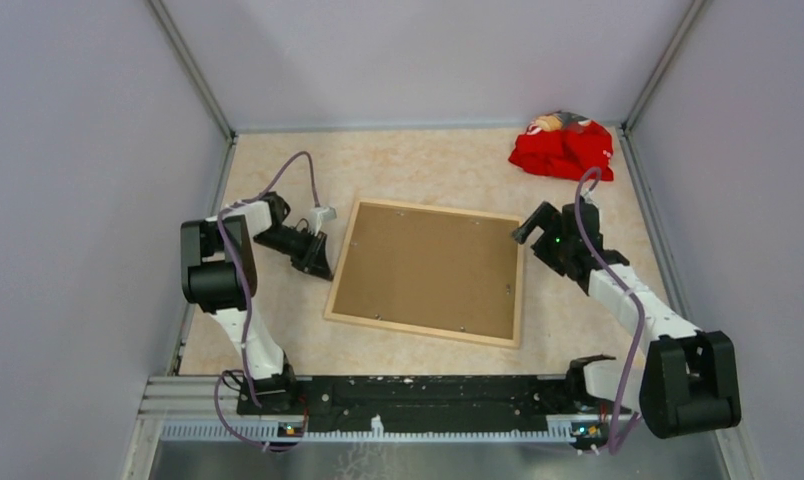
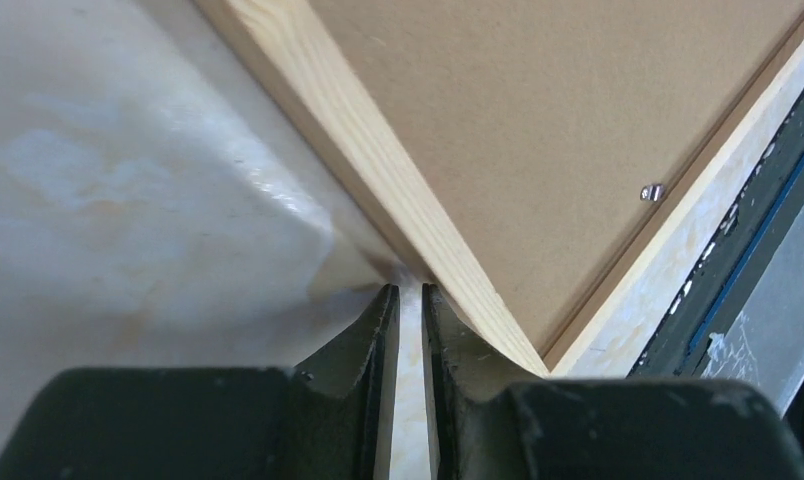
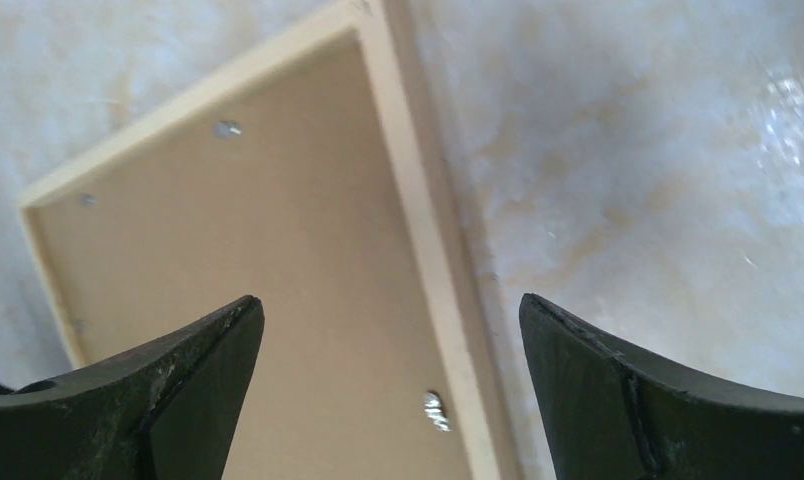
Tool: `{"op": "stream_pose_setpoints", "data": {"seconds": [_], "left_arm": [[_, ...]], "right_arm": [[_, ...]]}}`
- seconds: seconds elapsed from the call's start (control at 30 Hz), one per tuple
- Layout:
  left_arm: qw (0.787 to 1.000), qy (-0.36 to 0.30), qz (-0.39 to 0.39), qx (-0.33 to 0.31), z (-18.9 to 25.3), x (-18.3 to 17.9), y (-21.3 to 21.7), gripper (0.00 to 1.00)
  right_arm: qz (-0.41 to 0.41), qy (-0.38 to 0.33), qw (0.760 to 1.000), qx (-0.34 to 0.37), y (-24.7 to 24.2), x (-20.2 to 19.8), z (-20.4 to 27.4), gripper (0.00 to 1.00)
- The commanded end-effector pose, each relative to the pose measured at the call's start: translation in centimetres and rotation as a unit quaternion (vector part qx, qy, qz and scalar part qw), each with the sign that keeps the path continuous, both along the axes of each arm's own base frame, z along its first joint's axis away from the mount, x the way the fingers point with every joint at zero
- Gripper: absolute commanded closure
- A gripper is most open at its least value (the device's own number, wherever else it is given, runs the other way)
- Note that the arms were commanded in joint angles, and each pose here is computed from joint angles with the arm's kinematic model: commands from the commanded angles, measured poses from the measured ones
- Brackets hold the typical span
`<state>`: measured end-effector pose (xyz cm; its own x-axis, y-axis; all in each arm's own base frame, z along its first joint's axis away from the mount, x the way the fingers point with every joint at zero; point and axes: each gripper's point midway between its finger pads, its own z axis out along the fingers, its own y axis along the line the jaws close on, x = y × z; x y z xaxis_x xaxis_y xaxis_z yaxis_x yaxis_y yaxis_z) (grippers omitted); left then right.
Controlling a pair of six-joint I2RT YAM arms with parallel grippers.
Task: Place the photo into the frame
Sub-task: Adjust the photo frame at the center of the board.
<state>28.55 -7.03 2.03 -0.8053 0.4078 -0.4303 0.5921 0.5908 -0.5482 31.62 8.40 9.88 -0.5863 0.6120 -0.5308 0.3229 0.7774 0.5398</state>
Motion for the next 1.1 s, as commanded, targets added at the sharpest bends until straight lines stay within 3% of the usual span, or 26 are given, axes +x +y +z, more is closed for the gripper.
{"op": "stream_pose_setpoints", "data": {"seconds": [0.0,0.23,0.33,0.7,0.9,1.07], "left_arm": [[0.997,-0.020,-0.045,0.062,-2.4,-1.5,0.7,0.78],[0.993,-0.032,-0.080,0.085,-2.7,-3.0,0.2,0.78],[0.990,-0.030,-0.095,0.099,-3.1,-3.6,0.3,0.78],[0.973,-0.031,-0.192,0.123,-4.0,-7.1,-4.2,0.71],[0.958,-0.013,-0.260,0.121,-4.6,-9.8,-7.1,0.56],[0.953,-0.021,-0.284,0.106,-2.5,-10.1,-7.7,0.40]], "right_arm": [[0.021,0.025,0.999,-0.011,-0.2,-0.7,-2.5,0.01],[0.050,0.028,0.998,0.038,2.6,2.4,-4.5,0.01],[0.075,0.037,0.996,0.015,4.9,4.3,-4.8,0.01],[0.225,0.038,0.973,0.015,22.0,14.2,-4.2,0.01],[0.285,0.022,0.958,0.033,27.6,17.1,-3.3,0.01],[0.277,-0.028,0.960,-0.022,27.0,19.1,0.9,0.01]]}}
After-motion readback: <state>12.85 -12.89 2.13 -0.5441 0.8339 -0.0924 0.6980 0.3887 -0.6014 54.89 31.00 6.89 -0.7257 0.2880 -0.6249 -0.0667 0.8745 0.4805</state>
